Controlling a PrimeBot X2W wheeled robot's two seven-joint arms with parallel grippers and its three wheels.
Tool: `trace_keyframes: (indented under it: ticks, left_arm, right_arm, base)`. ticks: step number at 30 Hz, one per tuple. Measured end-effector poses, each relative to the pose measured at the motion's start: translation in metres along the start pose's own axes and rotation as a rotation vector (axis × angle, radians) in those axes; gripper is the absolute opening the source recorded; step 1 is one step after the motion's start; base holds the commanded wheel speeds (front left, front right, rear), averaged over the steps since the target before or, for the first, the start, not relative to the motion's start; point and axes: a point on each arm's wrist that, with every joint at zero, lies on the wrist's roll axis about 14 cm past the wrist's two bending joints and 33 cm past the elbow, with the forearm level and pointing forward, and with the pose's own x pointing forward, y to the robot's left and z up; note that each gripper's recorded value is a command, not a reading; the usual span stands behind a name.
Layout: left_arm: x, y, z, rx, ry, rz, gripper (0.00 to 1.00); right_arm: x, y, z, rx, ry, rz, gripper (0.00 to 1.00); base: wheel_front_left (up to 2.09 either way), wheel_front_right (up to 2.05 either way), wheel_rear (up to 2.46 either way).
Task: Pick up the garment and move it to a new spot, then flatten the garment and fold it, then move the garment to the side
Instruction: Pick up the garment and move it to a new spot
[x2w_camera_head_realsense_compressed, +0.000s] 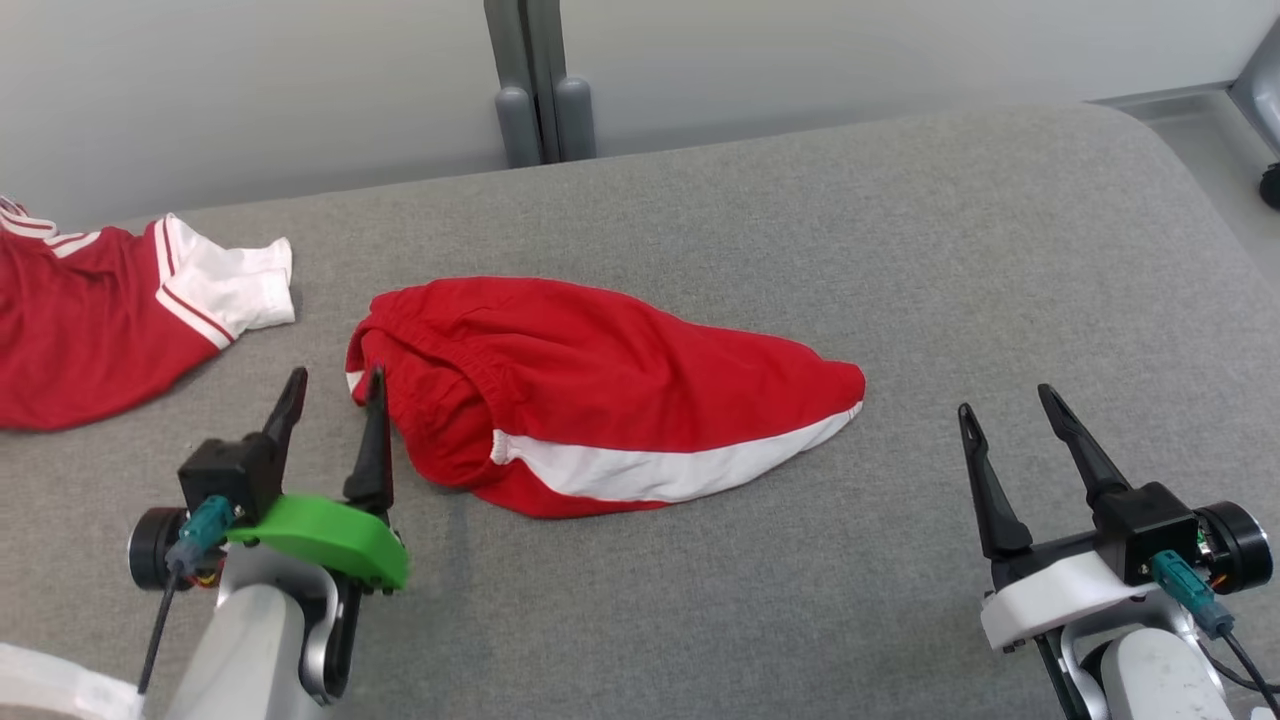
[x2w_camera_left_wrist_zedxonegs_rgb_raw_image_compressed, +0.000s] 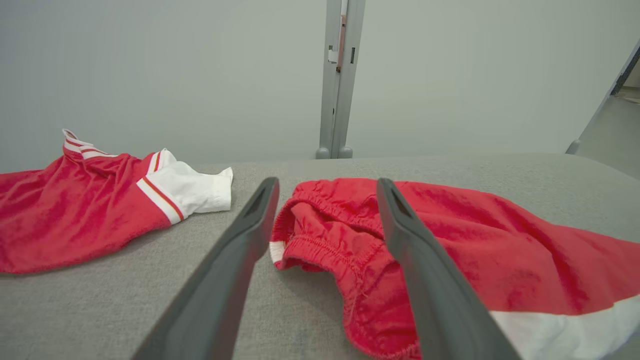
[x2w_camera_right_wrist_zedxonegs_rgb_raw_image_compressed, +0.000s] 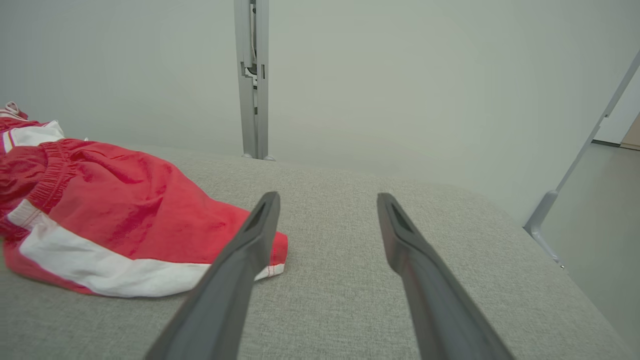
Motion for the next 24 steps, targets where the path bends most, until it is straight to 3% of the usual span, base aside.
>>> trace_keyframes:
  ticks: [11, 24]
  left_arm:
    - [-0.061, -0.013, -0.007, -0.067, -0.027, 0.045, 1.0]
    - [-0.087, -0.016, -0.025, -0.113, 0.007, 0.081, 1.0]
  right_arm:
    - [-0.014, 0.008, 0.014, 0.004, -0.035, 0.02, 1.0]
    - [-0.029, 0.002, -0.005, 0.041, 0.025, -0.009, 1.0]
  base:
    - [0.0, 0.0, 0.0]
    - [0.0, 0.0, 0.0]
